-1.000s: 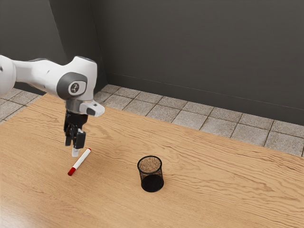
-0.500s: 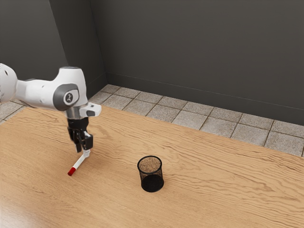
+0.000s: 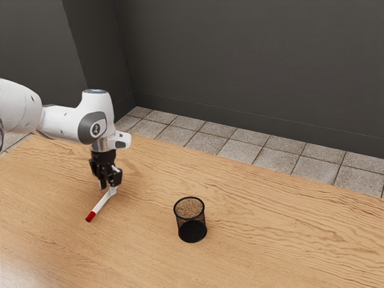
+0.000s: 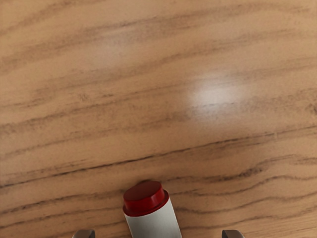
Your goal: Put the marker into the pen holder.
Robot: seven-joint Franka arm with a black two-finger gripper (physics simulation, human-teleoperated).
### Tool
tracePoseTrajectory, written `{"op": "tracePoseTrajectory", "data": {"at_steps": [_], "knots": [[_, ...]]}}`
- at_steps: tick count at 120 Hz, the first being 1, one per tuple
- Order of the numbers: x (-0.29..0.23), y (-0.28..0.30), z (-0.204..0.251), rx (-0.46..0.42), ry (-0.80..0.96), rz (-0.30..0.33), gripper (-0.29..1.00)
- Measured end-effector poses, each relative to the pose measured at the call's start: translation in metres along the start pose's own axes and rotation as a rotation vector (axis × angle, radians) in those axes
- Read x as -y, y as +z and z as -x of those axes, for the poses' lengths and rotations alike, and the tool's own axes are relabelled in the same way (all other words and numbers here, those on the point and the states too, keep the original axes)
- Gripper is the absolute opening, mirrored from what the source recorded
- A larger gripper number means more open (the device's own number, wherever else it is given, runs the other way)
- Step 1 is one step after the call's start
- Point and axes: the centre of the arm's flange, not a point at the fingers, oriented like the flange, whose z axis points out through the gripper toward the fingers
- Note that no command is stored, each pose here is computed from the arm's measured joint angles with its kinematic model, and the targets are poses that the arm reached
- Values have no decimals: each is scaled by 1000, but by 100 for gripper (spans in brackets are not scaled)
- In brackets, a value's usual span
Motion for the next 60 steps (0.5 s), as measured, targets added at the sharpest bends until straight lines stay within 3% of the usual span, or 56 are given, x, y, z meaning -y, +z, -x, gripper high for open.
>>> {"op": "tracePoseTrajectory", "data": {"at_steps": [60], "knots": [[2,9,-3,-4,-49,26,0]]}}
